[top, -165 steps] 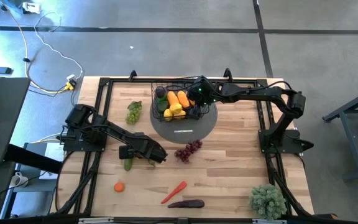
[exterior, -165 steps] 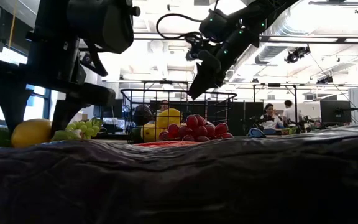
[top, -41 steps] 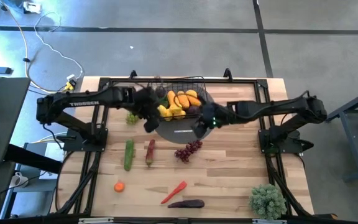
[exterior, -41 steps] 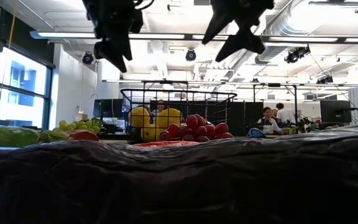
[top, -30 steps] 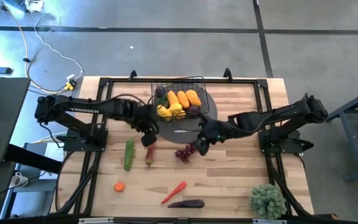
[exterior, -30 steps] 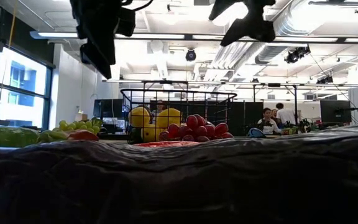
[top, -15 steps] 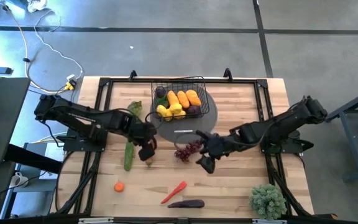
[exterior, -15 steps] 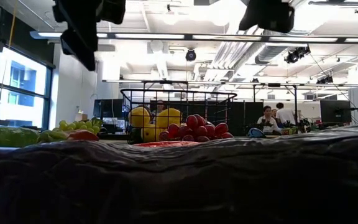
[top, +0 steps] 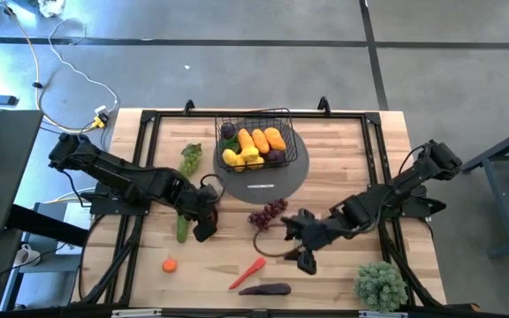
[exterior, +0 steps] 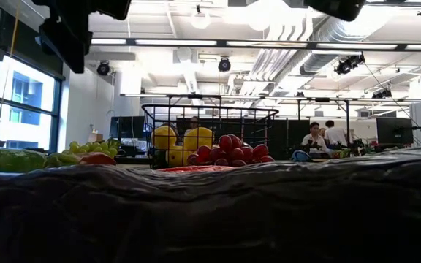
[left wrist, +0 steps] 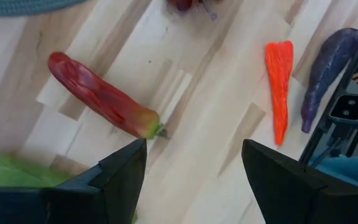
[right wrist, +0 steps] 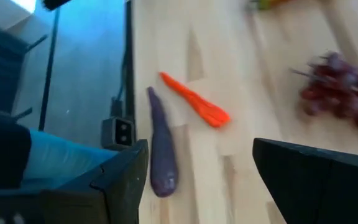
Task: Build produce basket
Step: Put the eggplant into the wire basket
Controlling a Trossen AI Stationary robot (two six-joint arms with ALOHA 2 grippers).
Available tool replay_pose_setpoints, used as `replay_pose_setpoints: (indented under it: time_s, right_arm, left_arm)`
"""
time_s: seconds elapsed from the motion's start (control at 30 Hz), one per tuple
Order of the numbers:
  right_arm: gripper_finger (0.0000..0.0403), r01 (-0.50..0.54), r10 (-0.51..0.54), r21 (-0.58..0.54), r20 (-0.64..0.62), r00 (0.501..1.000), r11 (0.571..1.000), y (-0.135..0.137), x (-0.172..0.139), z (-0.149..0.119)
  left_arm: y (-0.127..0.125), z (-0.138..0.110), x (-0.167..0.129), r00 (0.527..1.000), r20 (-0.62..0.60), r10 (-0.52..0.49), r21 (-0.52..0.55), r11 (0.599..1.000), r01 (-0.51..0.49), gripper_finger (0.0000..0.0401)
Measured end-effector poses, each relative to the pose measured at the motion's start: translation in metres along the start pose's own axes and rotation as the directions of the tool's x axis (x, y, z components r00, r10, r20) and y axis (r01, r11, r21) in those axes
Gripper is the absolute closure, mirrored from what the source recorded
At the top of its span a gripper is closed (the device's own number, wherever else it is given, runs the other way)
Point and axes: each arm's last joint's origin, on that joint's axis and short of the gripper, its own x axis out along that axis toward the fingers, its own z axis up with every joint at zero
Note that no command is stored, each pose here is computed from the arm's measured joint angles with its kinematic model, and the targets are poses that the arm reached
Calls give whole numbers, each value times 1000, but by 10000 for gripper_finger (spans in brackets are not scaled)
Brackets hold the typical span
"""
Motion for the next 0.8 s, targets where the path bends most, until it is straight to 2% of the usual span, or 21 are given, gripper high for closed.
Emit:
replay_pose_setpoints:
  time_s: [0.37,0.8]
  right_arm:
    - [133,-65,59,-221,-32,998,973,27,46,-27]
    - [133,-76,55,-265,-83,995,961,33,97,-56]
  left_arm:
    - [-4,-4,0,1000,17,9,-59,998,-8,146]
    - [-3,-3,0,1000,19,11,-90,996,-9,146]
